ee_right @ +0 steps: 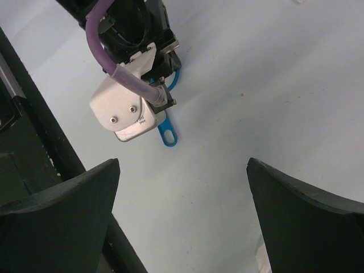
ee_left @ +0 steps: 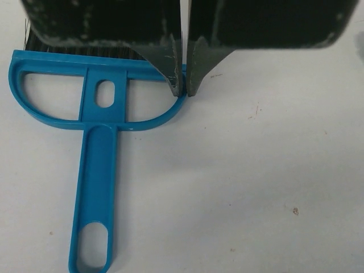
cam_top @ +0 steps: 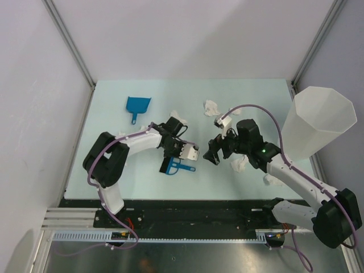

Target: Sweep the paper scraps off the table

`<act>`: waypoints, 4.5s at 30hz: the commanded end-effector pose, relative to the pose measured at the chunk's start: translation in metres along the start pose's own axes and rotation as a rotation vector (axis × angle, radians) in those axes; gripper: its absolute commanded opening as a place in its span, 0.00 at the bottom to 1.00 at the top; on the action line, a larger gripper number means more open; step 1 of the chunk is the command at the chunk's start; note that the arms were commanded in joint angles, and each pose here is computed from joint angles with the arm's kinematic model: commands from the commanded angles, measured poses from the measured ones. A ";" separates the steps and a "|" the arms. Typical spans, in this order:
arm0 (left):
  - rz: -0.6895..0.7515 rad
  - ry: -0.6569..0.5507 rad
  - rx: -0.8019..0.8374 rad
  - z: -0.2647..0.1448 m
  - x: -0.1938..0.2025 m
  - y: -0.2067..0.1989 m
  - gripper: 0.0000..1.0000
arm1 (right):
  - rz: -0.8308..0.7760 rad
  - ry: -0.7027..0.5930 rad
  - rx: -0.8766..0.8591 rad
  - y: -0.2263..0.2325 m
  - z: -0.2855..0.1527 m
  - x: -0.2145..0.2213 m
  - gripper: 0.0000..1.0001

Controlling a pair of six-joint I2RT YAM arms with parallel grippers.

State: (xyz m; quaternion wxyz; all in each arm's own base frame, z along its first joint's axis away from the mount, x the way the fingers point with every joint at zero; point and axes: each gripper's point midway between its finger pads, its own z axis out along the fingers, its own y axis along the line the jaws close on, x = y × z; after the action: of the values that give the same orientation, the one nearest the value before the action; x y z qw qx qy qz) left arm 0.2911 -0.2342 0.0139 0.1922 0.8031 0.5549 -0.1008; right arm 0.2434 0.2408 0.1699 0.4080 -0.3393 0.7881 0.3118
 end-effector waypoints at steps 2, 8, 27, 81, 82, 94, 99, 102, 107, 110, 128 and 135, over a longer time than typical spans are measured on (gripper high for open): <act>-0.118 0.021 0.055 0.004 0.012 -0.020 0.00 | 0.068 -0.087 0.117 -0.019 -0.013 -0.020 1.00; -0.457 -0.221 -0.194 -0.064 -0.031 0.044 0.00 | 0.432 -0.203 0.252 -0.059 -0.024 -0.023 1.00; -0.762 -0.309 -0.342 -0.082 -0.018 0.044 0.00 | 0.677 -0.201 -0.006 0.013 0.127 0.026 0.93; -0.519 -0.765 -0.206 -0.266 -0.159 -0.033 0.79 | -0.615 0.149 -0.520 0.121 0.030 -0.047 0.00; -0.532 -0.745 -0.228 -0.264 -0.156 -0.027 0.77 | -0.616 0.148 -0.526 0.123 0.030 -0.047 0.00; -0.533 -0.756 -0.065 -0.236 -0.167 -0.041 0.54 | -0.656 0.084 -0.566 0.139 0.028 -0.062 0.00; -0.519 -0.784 0.000 -0.234 -0.176 -0.050 0.52 | -0.640 0.043 -0.569 0.141 0.034 -0.075 0.00; -0.538 -0.782 0.016 -0.232 -0.176 -0.049 0.32 | -0.618 -0.002 -0.559 0.140 0.035 -0.088 0.00; -0.547 -0.781 -0.020 -0.239 -0.176 -0.044 0.00 | -0.601 -0.021 -0.555 0.139 0.035 -0.094 0.00; -0.570 -0.787 -0.086 -0.251 -0.171 -0.036 0.00 | -0.535 -0.018 -0.518 0.128 0.037 -0.098 0.30; -0.752 -0.942 -0.275 -0.325 -0.161 -0.028 0.00 | -0.289 -0.260 -0.558 0.111 0.029 -0.116 1.00; -0.783 -0.951 -0.282 -0.329 -0.162 -0.025 0.00 | -0.262 -0.282 -0.690 0.135 0.050 -0.115 0.72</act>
State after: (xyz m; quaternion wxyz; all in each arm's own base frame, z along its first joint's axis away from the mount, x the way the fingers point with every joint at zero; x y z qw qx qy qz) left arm 0.1942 -0.2264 0.3430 0.4548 0.3973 0.6759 -0.4225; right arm 0.2201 0.3710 0.2648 0.4202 -0.4968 0.5661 0.5061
